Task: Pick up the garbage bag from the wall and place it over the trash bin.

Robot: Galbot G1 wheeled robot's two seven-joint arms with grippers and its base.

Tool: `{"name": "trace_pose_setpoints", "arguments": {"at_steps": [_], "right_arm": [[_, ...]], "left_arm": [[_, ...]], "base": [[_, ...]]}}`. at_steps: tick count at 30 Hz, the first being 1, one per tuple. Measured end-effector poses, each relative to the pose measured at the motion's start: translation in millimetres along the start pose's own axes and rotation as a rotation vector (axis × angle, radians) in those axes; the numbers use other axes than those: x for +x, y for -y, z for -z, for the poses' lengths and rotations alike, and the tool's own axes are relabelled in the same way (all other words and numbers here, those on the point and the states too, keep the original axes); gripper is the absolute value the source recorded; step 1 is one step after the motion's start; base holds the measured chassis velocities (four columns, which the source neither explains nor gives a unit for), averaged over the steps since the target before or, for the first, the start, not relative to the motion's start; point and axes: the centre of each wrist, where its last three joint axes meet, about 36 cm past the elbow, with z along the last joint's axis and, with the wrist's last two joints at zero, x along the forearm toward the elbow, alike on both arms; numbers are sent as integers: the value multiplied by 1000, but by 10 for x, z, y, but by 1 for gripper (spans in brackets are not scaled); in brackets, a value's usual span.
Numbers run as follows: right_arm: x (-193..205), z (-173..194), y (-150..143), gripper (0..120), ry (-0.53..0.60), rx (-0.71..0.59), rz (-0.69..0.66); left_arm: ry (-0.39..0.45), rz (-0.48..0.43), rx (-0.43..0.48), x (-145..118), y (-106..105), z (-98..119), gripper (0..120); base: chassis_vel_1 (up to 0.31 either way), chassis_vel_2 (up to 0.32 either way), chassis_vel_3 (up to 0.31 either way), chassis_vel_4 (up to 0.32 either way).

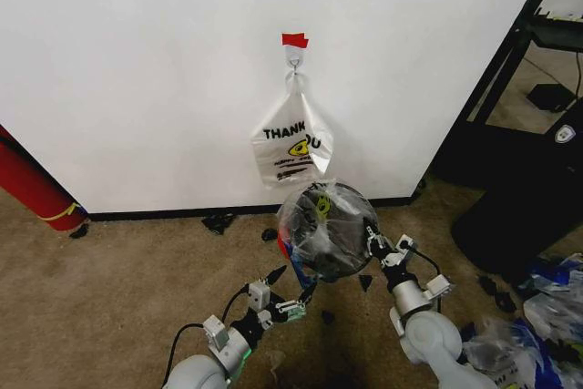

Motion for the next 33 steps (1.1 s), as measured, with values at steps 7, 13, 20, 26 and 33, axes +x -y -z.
{"name": "trace_pose_setpoints", "arguments": {"at_steps": [7,13,20,26,33], "right_arm": [[3,0,-8,1,-5,4,3],[0,2,-18,1,-7,4,6],[1,4,-30,1,-8,1,5],[66,19,-191,1,-35,-31,10],[131,17,-374,1,-60,-51,31]], "left_arm": [[3,-7,-6,-1,-9,16,57],[3,-14,-20,5,-29,12,37],[-9,-5,-57,13,-95,-49,12],[-54,107,-198,6,-284,-196,0],[-115,209,-261,5,-449,-263,0]], "base": [[0,0,0,0],[0,0,0,0],[0,0,0,0],[0,0,0,0],[0,0,0,0]]}}
